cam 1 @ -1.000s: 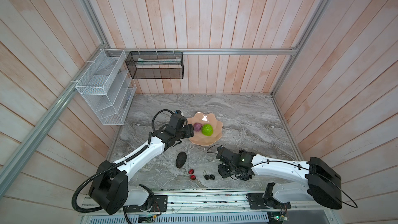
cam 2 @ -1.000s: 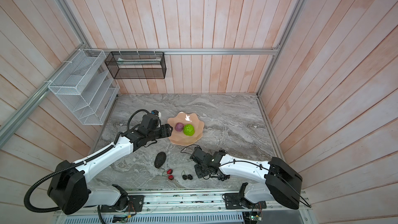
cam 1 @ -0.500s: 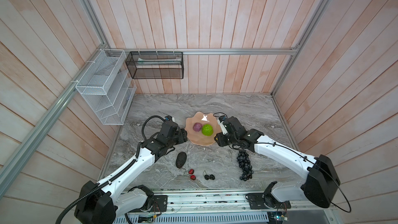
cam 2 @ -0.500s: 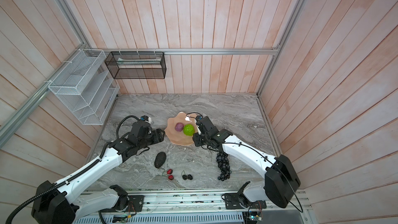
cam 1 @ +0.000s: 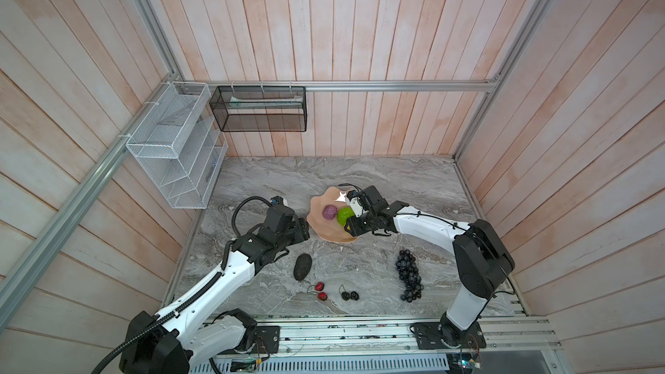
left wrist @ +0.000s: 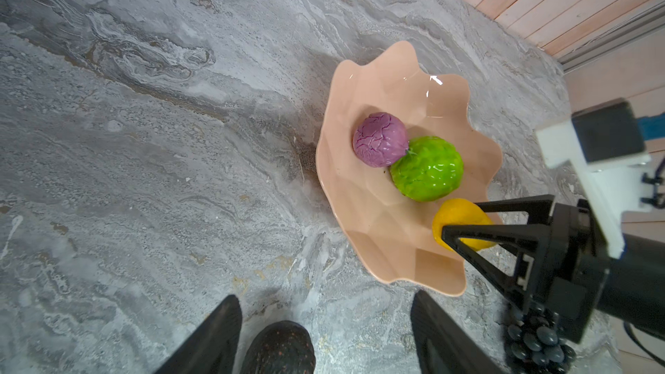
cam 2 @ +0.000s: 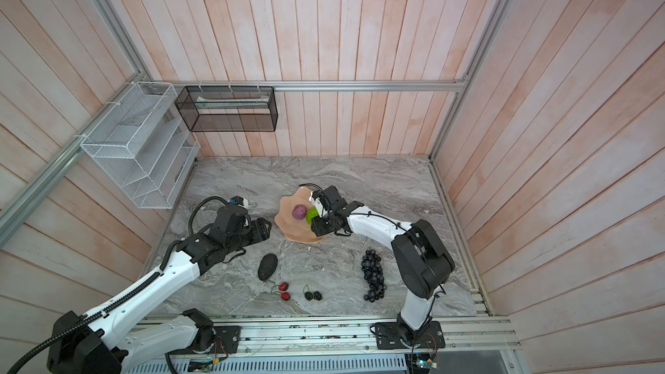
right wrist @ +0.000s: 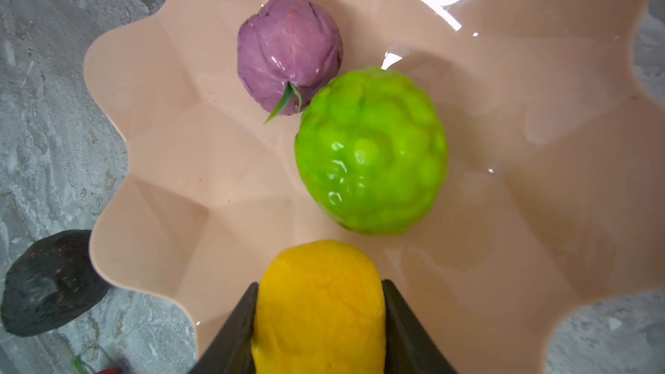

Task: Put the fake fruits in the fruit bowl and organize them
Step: 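Lift the lemon with the right gripper and place it in the bowl, then grasp the dark avocado with the left gripper and carry it over the bowl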

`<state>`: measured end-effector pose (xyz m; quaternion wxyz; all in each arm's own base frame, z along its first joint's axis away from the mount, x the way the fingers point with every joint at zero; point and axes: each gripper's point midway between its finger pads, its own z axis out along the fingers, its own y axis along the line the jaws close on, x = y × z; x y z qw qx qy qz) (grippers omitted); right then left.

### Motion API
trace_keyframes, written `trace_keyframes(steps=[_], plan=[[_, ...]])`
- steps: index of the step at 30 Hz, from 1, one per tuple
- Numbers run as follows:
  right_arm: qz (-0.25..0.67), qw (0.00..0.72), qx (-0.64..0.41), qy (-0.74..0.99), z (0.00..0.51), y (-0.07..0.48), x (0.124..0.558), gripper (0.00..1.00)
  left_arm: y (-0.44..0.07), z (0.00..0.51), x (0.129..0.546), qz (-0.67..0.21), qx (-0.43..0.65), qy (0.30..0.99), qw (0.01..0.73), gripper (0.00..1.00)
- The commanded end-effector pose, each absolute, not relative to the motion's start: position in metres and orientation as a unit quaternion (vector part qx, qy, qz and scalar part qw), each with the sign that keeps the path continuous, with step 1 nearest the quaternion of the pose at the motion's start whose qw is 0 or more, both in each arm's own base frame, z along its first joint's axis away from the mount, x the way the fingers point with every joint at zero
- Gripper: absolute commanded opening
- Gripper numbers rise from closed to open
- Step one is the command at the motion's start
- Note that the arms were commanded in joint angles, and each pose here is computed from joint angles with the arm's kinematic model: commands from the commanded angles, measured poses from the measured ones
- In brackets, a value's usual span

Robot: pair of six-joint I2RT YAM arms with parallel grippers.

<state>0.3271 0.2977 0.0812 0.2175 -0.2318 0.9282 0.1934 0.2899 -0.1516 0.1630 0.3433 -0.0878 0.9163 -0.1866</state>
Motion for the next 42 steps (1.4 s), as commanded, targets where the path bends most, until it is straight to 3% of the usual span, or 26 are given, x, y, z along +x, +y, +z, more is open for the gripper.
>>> trace_keyframes(steps=[1,12,22,42], plan=[[0.219,0.233,-0.244,0.916,0.091,0.314,0.338,0.45,-0.142,0.156,0.288,-0.168,-0.099,0.92,0.341,0.76],[0.208,0.213,-0.247,0.922,0.063,0.323,0.352,0.5,-0.135,0.134,0.278,-0.13,-0.099,0.943,0.291,0.8],[0.213,0.212,-0.253,0.92,0.065,0.326,0.35,0.75,-0.147,0.1,0.252,-0.14,-0.068,0.968,0.199,0.83],[0.228,0.321,-0.267,0.88,0.163,0.313,0.328,0.83,-0.166,0.063,0.215,-0.07,-0.006,0.992,0.103,0.86]])
